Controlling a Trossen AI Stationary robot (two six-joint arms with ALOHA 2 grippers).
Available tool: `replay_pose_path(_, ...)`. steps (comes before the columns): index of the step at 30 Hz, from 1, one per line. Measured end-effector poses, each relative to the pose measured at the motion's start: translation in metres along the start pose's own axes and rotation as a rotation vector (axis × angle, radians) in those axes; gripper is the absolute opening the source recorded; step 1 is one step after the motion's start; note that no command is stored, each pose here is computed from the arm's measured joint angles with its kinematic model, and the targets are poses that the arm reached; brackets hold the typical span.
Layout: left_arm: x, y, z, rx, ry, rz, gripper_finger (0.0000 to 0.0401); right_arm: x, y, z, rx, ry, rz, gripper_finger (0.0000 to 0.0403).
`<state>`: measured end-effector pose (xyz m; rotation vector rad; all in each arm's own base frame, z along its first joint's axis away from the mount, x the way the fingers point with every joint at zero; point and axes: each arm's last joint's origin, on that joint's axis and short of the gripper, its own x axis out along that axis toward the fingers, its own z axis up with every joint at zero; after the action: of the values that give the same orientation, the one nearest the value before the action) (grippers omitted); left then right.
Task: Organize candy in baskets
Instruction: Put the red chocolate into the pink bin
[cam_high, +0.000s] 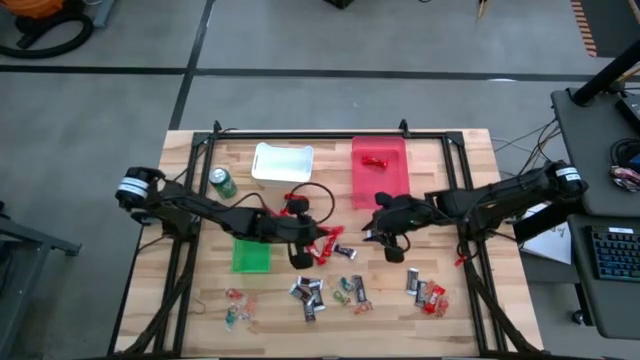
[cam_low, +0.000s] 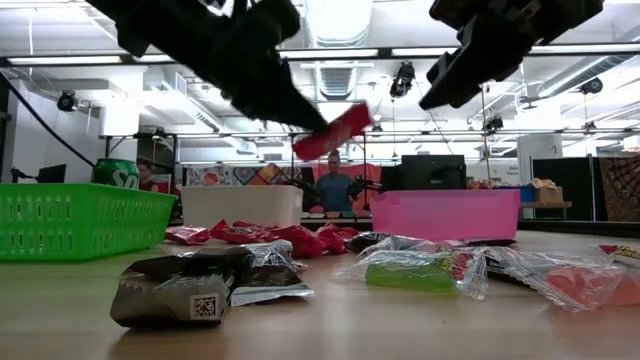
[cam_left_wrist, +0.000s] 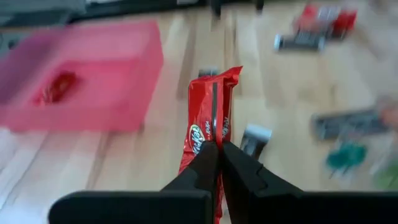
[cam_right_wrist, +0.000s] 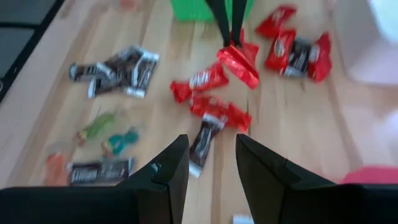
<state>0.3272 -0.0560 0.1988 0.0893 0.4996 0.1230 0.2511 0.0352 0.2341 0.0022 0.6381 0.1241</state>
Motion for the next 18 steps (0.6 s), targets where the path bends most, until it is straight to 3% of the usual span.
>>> replay_pose_path(6, -0.002, -0.008, 0.012, -0.043, -0.136, -0.042, 0.0000, 0.003, -0.001, 0.002, -0.085, -0.139, -0.033, 0.0123)
replay_pose_path(18, 0.002, -0.011, 0.017, -0.133, -0.220, -0.057, 0.0000, 0.007, 0.000, 0.007, -0.149, -0.194, -0.036, 0.0142)
